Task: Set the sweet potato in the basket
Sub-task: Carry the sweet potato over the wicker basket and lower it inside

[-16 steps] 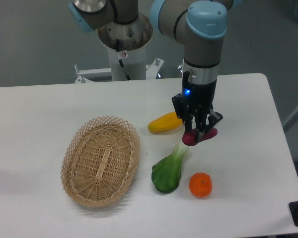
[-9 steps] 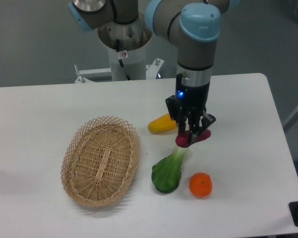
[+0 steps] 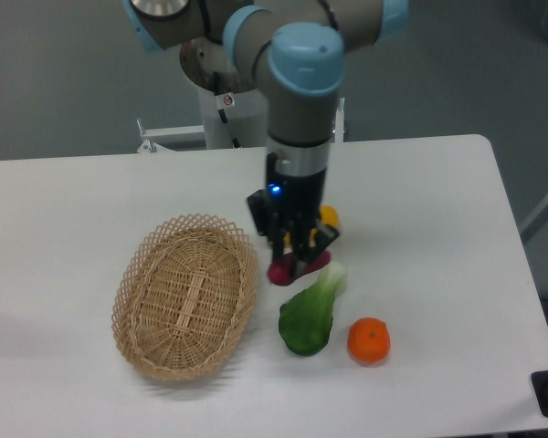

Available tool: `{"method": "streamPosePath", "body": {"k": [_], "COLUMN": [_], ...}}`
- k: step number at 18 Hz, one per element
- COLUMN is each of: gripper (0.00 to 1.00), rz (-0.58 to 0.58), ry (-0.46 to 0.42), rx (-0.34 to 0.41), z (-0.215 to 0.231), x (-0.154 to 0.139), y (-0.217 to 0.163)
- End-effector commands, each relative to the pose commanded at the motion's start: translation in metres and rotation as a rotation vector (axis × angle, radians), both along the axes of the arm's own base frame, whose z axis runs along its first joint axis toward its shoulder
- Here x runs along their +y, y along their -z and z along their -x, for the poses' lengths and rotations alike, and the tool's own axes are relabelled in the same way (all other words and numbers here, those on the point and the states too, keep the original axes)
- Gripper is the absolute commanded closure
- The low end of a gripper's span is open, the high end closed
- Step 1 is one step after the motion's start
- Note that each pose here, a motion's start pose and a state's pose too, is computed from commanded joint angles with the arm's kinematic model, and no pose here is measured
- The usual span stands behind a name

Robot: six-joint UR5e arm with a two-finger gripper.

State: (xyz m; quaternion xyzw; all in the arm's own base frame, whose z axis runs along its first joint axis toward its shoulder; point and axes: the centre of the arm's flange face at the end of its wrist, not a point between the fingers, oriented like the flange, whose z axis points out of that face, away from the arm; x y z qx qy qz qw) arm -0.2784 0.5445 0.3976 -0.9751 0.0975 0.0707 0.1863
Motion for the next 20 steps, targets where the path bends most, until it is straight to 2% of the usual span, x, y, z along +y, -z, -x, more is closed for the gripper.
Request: {"method": "streamPosePath", "body": {"k": [2,6,10,15,20], "gripper": [0.7,0.7,0.7,0.7,0.7], "rz": [0.032,0.091,0.166,0.263,0.342], "ry": [-0.031,-0.007,0.035,0.153,0.181], "rx": [0.029,0.085,0.069,0.098,0.124], "z": [-0.028,-0.074,-0.095,-0.111,-0.124], "x": [0.022,0.048,0.041,0.04,0.041], "y": [0.017,0.049,0.09,0.129,0.159]}}
